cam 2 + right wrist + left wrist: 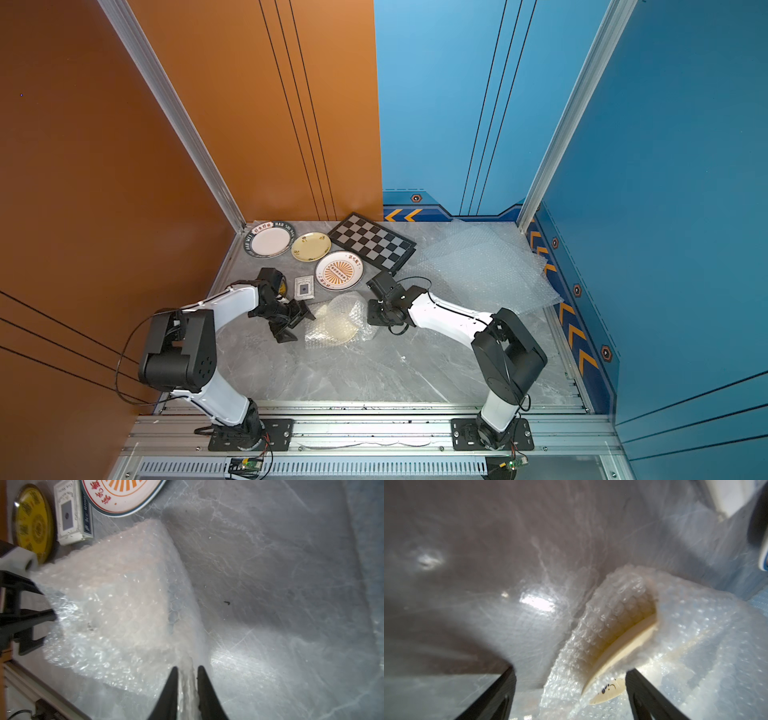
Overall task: Unpack dinner plates from bubble wrap
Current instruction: Unwrap the bubble wrap at the center of the board.
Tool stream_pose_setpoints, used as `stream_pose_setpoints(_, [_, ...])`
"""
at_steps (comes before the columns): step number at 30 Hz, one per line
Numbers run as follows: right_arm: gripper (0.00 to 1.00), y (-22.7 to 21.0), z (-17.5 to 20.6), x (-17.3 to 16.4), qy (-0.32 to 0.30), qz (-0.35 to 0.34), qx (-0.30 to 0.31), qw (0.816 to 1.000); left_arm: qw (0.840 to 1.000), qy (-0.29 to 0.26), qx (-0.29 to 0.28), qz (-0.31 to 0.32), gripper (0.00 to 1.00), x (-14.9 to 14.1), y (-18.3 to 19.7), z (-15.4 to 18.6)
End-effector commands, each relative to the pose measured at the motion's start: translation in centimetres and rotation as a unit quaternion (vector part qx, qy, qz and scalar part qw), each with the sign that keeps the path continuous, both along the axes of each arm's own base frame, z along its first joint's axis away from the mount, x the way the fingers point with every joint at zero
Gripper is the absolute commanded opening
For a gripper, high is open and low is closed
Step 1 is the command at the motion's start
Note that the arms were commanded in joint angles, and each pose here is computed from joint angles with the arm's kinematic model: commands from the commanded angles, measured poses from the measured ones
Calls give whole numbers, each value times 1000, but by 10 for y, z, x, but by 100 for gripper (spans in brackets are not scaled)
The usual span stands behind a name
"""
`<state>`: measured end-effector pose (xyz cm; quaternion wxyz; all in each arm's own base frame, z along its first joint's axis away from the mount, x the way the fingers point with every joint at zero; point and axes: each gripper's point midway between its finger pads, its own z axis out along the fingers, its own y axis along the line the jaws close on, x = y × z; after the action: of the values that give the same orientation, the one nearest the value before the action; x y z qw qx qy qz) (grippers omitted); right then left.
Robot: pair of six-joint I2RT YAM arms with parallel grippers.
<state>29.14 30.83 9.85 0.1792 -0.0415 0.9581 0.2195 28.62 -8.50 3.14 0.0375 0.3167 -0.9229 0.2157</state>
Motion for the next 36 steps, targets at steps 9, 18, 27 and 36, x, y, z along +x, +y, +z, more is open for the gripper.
stream_pose_setpoints(9, [71, 58, 71, -9, -44, 136, -12, 990, 1000, 3, 19, -16, 84, -5, -11, -9])
stream_pose_setpoints(18, [83, 90, 50, 11, -49, 185, -155, 969, 999, 10, 20, -23, 84, -9, -13, -13])
stream_pose_setpoints(27, [78, 100, 56, 3, -27, 130, -165, 977, 1000, 2, 16, -20, 84, -6, -14, -8])
stream_pose_setpoints(36, [67, 113, 39, 16, 3, 83, -150, 985, 1000, -2, 12, -26, 83, -7, -24, -3])
